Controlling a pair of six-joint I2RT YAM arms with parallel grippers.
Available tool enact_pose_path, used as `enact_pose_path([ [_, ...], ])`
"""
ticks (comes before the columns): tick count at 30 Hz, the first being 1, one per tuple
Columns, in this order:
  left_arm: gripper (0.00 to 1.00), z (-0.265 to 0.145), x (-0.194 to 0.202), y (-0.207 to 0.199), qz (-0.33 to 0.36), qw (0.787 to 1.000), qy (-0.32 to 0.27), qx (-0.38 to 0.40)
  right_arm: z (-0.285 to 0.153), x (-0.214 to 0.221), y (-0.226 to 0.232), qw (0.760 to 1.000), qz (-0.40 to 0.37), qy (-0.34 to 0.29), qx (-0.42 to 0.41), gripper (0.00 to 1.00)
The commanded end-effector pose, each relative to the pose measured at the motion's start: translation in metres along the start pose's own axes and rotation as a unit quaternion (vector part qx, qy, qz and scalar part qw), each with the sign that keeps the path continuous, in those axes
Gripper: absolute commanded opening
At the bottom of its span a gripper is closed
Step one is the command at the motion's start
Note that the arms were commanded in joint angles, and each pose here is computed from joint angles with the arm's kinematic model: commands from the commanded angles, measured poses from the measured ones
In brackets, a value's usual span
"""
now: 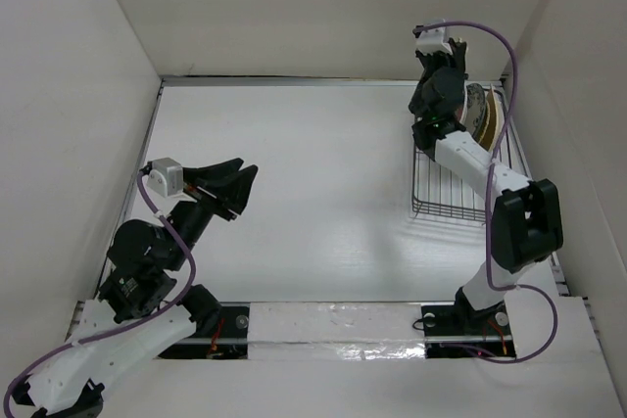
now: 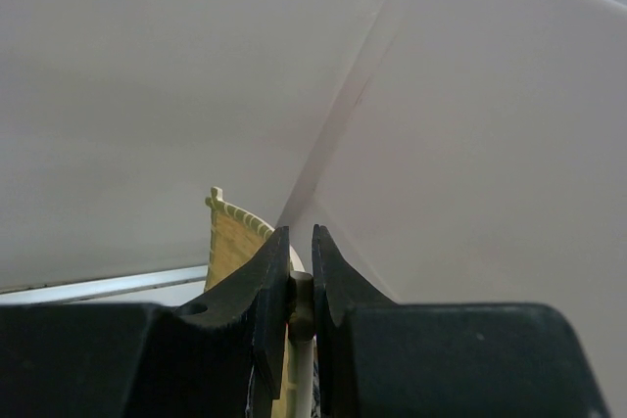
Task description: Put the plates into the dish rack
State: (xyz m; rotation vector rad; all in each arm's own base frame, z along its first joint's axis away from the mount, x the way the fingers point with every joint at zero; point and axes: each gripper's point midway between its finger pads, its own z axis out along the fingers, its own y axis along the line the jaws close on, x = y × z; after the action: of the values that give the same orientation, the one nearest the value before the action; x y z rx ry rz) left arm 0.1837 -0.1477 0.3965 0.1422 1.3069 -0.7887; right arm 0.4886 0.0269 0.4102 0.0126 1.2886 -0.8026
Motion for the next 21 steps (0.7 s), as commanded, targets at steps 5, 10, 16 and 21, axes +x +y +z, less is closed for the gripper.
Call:
enact_pose_path([
  [5, 0.37, 0.006, -0.008, -0.004, -0.004, 1.000, -0.015, 0.005, 0.012, -0.038, -0.027, 0.994, 0.068, -0.069, 0.045, 0.00],
  [10, 0.37, 0.008, -0.005, -0.004, -0.003, 1.000, -0.011, 0.006, 0.000, -0.011, -0.006, 0.996, 0.055, -0.059, 0.025, 0.00],
  [16, 0.37, 0.009, -0.004, -0.007, -0.006, 1.000, -0.007, 0.012, -0.032, 0.009, -0.018, 0.994, 0.101, -0.041, 0.026, 0.02],
  [21, 0.37, 0.008, -0.004, -0.007, -0.006, 1.000, -0.008, 0.013, -0.052, 0.014, -0.020, 0.991, 0.130, -0.022, 0.013, 0.18],
])
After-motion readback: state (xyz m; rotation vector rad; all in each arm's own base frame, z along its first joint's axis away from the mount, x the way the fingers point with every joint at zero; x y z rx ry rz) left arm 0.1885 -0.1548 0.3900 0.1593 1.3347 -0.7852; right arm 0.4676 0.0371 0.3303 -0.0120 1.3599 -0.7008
